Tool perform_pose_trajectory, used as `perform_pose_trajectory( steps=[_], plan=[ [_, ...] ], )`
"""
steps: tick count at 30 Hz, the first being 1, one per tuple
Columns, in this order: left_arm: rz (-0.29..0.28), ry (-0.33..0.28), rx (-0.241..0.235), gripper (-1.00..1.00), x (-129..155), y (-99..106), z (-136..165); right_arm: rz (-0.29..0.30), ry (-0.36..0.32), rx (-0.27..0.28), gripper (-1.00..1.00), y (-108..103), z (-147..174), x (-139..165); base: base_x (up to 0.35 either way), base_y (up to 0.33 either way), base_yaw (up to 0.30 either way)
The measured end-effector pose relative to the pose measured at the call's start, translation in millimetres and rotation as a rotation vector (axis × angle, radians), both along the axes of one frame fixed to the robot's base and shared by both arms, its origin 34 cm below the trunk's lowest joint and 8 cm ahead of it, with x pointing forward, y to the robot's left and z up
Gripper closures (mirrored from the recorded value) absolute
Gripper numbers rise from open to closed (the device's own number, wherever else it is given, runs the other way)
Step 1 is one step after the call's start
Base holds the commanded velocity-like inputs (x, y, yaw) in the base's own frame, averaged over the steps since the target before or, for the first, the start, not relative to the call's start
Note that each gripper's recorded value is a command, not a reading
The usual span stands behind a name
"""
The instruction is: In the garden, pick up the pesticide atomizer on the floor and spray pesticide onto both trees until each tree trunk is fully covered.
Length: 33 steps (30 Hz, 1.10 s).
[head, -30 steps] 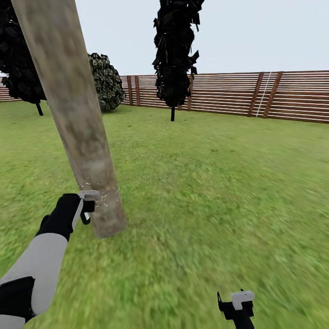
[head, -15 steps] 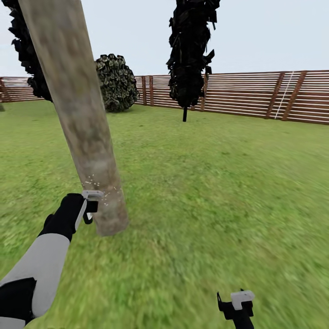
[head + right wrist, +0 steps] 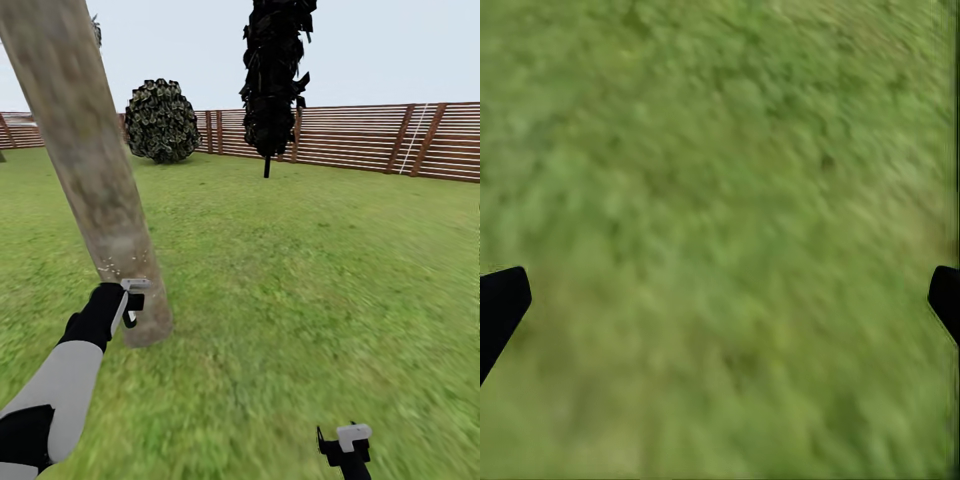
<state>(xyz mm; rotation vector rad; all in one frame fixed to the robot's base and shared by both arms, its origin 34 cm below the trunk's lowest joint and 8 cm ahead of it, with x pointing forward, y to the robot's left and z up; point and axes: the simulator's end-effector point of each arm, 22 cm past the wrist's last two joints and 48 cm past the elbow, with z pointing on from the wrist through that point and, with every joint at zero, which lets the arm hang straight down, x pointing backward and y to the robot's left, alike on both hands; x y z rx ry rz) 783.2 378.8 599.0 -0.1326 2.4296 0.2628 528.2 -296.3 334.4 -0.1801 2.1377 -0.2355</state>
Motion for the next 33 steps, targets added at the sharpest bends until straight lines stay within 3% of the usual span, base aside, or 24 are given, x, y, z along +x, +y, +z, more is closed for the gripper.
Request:
perform_pose_trajectory(
  steps=[5, 7, 10, 17, 21, 23, 26, 28, 33],
  plan=[
    [0.017, 0.005, 0.014, 1.00, -3.3, 14.0, -0.7, 0.000, 0.000, 0.000, -1.00, 0.0, -0.1, 0.0, -0.033, -0.275, 0.000],
    [0.048, 0.027, 0.053, 1.00, -17.0, 46.4, -8.4, 0.001, 0.000, 0.001, -1.00, 1.0, -0.1, 0.1, -0.014, -0.275, 0.000],
    [0.067, 0.032, 0.062, 1.00, -23.3, 64.3, -10.1, 0.000, 0.000, 0.001, -1.00, 1.1, 0.0, 0.1, 0.052, -0.275, 0.145],
    [0.025, 0.031, 0.022, 1.00, -16.6, 24.1, -17.6, 0.001, 0.000, 0.002, -1.00, 1.3, 0.1, 0.1, 0.144, -0.269, 0.270],
    [0.039, 0.034, 0.035, 1.00, -19.2, 36.2, -16.5, 0.001, 0.000, 0.002, -1.00, 1.4, 0.0, 0.1, 0.154, -0.265, 0.272],
    [0.058, 0.048, 0.057, 1.00, -28.7, 55.8, -21.7, 0.008, 0.002, 0.003, -1.00, -0.4, -0.3, -0.1, 0.154, -0.265, 0.123],
    [0.064, 0.058, 0.060, 1.00, -34.3, 62.1, -26.7, 0.078, 0.023, 0.038, -1.00, 5.9, -3.8, -1.7, 0.152, -0.265, 0.027],
    [0.062, 0.074, 0.059, 1.00, -40.6, 59.8, -36.3, 0.129, 0.043, 0.036, -1.00, -10.8, -5.0, -4.4, 0.086, -0.267, 0.003],
    [0.032, 0.095, 0.023, 1.00, -41.9, 29.8, -52.2, 0.146, 0.049, 0.040, -1.00, -8.8, -6.1, -5.5, 0.015, -0.270, 0.002]
  ],
)
